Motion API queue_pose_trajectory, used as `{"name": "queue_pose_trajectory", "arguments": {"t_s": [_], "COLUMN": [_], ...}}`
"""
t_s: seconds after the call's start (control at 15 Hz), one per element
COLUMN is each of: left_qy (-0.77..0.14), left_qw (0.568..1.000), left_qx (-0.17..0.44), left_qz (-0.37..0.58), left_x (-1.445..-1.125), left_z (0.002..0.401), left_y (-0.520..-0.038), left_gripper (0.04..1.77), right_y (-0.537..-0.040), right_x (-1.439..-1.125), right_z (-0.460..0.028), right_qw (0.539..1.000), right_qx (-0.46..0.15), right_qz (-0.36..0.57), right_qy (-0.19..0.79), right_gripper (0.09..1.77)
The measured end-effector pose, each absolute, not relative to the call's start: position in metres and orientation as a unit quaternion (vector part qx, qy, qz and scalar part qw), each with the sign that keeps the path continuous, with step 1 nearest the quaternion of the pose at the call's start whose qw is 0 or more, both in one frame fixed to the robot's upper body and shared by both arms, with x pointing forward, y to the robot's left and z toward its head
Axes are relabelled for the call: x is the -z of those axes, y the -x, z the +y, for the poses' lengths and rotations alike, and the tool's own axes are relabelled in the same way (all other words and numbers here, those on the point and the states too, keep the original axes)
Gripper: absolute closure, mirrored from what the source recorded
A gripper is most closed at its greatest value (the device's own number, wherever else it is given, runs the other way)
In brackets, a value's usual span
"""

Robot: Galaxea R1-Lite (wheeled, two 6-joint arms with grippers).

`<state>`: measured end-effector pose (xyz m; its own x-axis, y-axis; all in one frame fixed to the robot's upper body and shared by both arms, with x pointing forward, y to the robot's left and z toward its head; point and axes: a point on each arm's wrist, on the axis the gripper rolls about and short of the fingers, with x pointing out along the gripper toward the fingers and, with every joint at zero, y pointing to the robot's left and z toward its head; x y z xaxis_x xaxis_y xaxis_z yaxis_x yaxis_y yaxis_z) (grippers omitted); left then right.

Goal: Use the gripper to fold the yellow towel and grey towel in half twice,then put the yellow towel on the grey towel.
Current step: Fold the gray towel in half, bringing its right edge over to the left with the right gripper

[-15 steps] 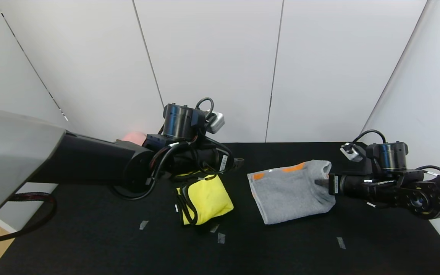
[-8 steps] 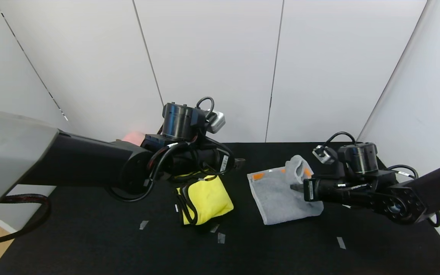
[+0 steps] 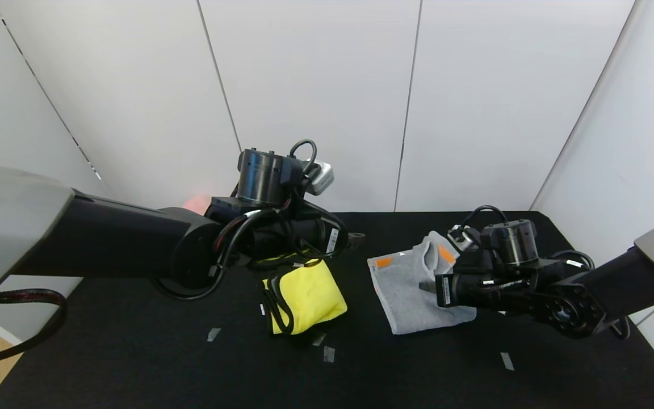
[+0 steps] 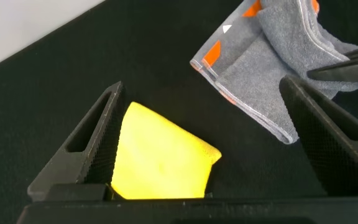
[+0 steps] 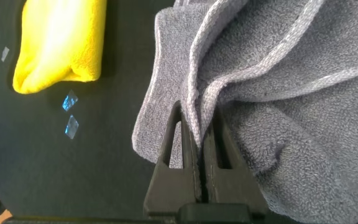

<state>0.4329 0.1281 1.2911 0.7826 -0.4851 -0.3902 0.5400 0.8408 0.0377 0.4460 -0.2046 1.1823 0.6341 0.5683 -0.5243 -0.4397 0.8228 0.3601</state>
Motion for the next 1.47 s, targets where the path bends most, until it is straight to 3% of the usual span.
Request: {"name": "queue_pose_trajectory", "arguments": {"t_s": [0.13, 0.2, 0.47, 0.73, 1.07, 1.47], "left_qy": [-0.074, -0.074, -0.073, -0.073, -0.072, -0.072], "left_qw": [0.941, 0.941, 0.941, 0.942, 0.943, 0.942], "left_qx": [0.272, 0.272, 0.272, 0.272, 0.272, 0.273], "left_qz": [0.185, 0.186, 0.185, 0.182, 0.179, 0.180], "left_x": [-1.292, -1.292, -1.293, -1.296, -1.298, -1.297], "left_z": [0.128, 0.128, 0.129, 0.130, 0.131, 0.131], "left_y": [-0.432, -0.432, -0.431, -0.430, -0.429, -0.428], "left_gripper": [0.09, 0.09, 0.09, 0.09, 0.09, 0.09], "right_y": [-0.448, -0.448, -0.448, -0.446, -0.442, -0.431], "right_x": [-1.179, -1.178, -1.172, -1.166, -1.164, -1.164], "right_z": [-0.198, -0.195, -0.185, -0.174, -0.166, -0.144], "right_qw": [0.897, 0.896, 0.896, 0.894, 0.892, 0.893], "right_qx": [-0.286, -0.288, -0.285, -0.286, -0.291, -0.296], "right_qz": [0.323, 0.325, 0.329, 0.334, 0.338, 0.335], "right_qy": [-0.097, -0.096, -0.092, -0.084, -0.078, -0.058], "right_gripper": [1.70, 1.62, 1.02, 0.67, 0.43, 0.28]}}
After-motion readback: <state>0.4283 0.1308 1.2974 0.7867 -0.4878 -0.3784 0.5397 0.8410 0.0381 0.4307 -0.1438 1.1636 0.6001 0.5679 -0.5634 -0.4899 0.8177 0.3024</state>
